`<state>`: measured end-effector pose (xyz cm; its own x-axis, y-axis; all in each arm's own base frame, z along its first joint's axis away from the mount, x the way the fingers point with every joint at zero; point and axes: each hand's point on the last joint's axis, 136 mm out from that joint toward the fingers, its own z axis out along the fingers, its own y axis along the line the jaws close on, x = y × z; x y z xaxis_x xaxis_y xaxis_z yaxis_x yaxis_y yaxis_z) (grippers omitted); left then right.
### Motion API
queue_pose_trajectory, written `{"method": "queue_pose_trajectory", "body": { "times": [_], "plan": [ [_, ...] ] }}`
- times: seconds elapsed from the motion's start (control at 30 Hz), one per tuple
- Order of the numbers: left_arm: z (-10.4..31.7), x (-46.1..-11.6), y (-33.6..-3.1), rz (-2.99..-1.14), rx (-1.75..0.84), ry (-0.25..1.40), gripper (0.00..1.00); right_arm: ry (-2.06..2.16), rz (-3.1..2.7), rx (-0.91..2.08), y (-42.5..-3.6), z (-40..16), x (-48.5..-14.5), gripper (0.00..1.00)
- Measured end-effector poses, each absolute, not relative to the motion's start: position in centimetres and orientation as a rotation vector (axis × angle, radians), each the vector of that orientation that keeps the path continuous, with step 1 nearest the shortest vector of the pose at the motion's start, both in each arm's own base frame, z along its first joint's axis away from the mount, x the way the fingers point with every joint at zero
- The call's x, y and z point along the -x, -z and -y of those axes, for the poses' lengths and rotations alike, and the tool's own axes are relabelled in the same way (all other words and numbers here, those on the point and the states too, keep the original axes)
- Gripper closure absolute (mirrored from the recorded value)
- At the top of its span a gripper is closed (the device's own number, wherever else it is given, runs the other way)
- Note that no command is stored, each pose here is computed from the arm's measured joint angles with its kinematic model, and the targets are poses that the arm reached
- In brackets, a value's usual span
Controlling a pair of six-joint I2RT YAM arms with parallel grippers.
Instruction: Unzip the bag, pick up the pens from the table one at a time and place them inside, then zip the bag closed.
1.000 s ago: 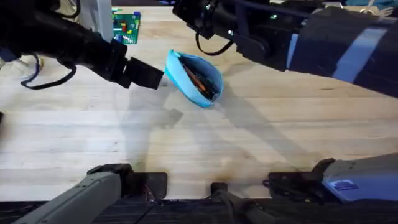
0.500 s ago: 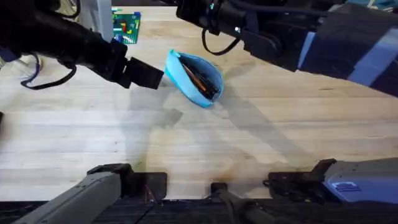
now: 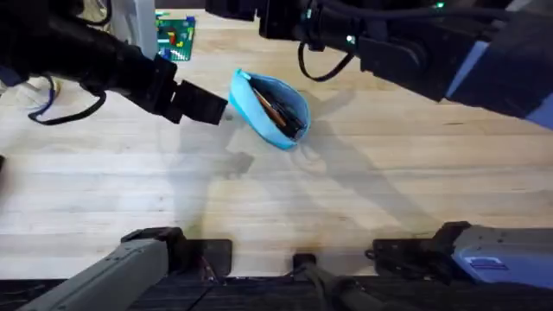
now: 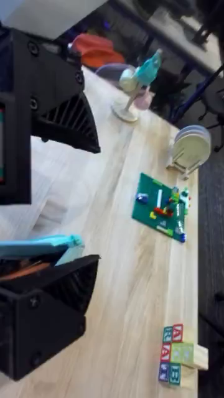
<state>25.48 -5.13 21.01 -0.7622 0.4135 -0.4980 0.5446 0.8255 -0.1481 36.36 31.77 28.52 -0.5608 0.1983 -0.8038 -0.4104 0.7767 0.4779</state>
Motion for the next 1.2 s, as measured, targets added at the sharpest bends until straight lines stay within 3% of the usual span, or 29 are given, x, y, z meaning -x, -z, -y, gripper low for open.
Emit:
{"method": "queue_pose_trajectory", "body": {
  "times": [0.57, 1.2],
  "plan": [
    [5.2, -25.4, -21.0, -2.511, -0.833, 0.367, 0.005, -0.585, -2.101, 0.429, -25.1, -30.6, -35.1, 0.004],
    [4.8, -23.9, -22.4, -2.151, -1.239, 0.442, 0.007, -0.394, -1.992, 0.734, -24.9, -30.5, -35.1, 0.004]
  ]
}}
